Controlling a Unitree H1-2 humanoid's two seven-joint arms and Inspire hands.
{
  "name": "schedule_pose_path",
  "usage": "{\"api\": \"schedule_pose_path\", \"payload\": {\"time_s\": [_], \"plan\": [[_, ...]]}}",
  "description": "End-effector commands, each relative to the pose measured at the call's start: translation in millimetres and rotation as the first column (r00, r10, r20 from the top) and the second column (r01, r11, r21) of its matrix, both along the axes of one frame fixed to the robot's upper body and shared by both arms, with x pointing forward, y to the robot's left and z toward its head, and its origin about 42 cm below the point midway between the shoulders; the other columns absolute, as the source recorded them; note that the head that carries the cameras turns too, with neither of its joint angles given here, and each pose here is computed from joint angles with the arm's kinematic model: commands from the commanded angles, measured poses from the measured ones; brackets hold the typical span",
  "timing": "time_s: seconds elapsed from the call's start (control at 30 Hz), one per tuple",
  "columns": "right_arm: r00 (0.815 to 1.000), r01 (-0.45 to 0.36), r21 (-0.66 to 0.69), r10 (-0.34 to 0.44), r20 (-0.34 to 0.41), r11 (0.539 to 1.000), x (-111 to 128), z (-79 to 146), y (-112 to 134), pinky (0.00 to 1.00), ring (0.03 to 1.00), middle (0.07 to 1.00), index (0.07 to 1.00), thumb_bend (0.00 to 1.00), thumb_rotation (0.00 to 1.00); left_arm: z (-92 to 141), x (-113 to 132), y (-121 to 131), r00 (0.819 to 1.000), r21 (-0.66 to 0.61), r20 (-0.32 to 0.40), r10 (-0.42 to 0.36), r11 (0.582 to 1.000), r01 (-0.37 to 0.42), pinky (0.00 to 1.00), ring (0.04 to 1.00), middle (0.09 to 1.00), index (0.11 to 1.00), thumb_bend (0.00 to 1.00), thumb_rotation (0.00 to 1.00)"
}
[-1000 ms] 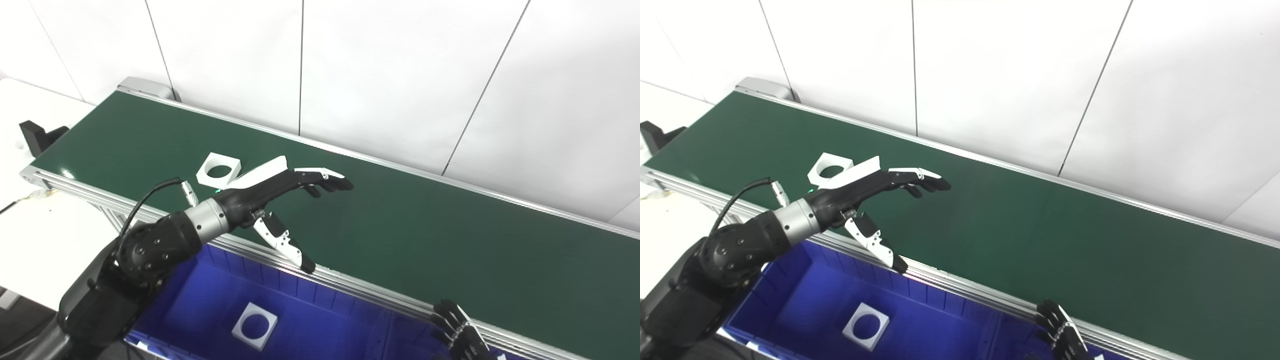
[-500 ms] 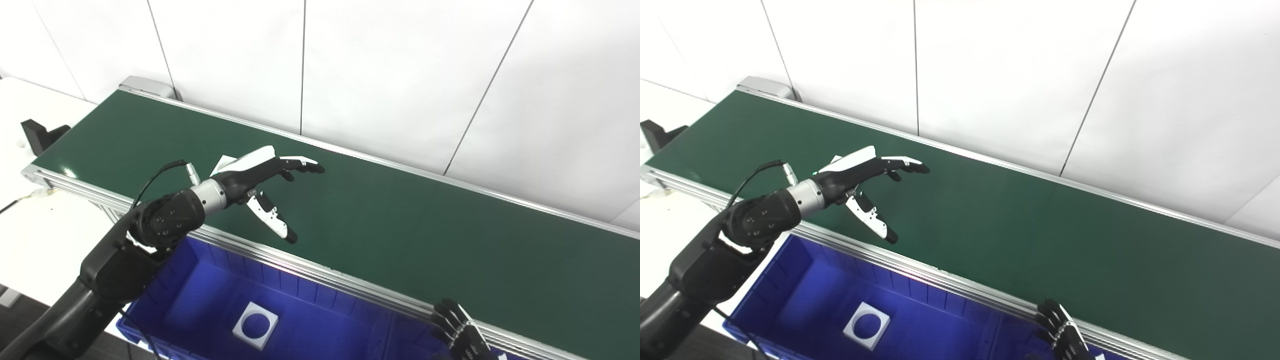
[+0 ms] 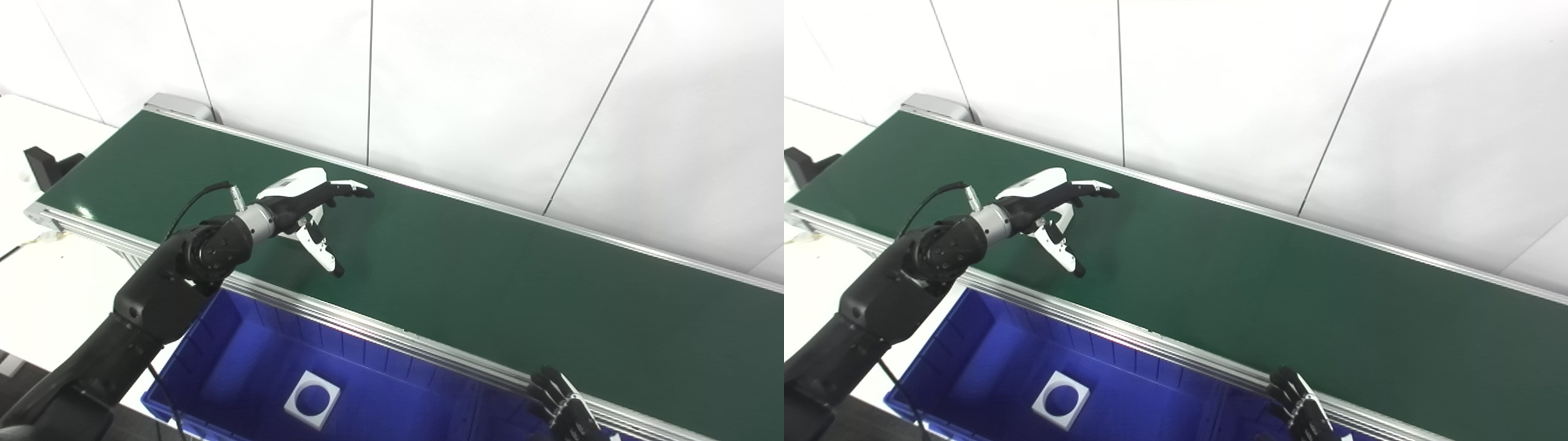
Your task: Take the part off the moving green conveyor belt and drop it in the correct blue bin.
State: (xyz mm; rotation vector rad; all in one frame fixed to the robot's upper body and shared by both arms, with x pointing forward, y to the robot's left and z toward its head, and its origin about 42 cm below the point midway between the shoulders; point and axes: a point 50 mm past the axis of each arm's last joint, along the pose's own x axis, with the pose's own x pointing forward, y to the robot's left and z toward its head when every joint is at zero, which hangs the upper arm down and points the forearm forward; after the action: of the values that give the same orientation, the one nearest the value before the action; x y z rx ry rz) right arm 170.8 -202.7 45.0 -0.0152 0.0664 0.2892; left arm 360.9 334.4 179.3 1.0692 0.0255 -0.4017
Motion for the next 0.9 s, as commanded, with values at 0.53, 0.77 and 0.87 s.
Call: {"api": "schedule_pose_path", "payload": {"time_s": [0.53, 0.77, 0.87], "plan": [[0.996, -0.011, 0.02, 0.009, 0.09, 1.0, -0.5, 12.8, 4.7, 0.79, 0.84, 0.855, 0.883, 0.73, 0.54, 20.8, 30.1, 17.6, 0.982, 0.102, 0.178, 0.063, 0.991, -0.082, 0.84, 0.915, 0.903, 0.864, 0.88, 0.0], [0.996, -0.01, 0.025, 0.008, 0.087, 1.0, -1.2, 13.1, 3.7, 0.79, 0.842, 0.854, 0.881, 0.73, 0.53, 13.2, 37.1, 12.7, 0.983, 0.195, 0.173, 0.06, 0.976, -0.094, 0.74, 0.846, 0.881, 0.852, 0.91, 0.05], [0.996, -0.009, 0.025, 0.007, 0.087, 1.0, -1.4, 13.0, 3.3, 0.79, 0.842, 0.854, 0.881, 0.73, 0.54, 9.1, 41.8, 9.0, 0.986, 0.251, 0.158, 0.055, 0.963, -0.094, 0.74, 0.839, 0.884, 0.855, 0.91, 0.06]]}}
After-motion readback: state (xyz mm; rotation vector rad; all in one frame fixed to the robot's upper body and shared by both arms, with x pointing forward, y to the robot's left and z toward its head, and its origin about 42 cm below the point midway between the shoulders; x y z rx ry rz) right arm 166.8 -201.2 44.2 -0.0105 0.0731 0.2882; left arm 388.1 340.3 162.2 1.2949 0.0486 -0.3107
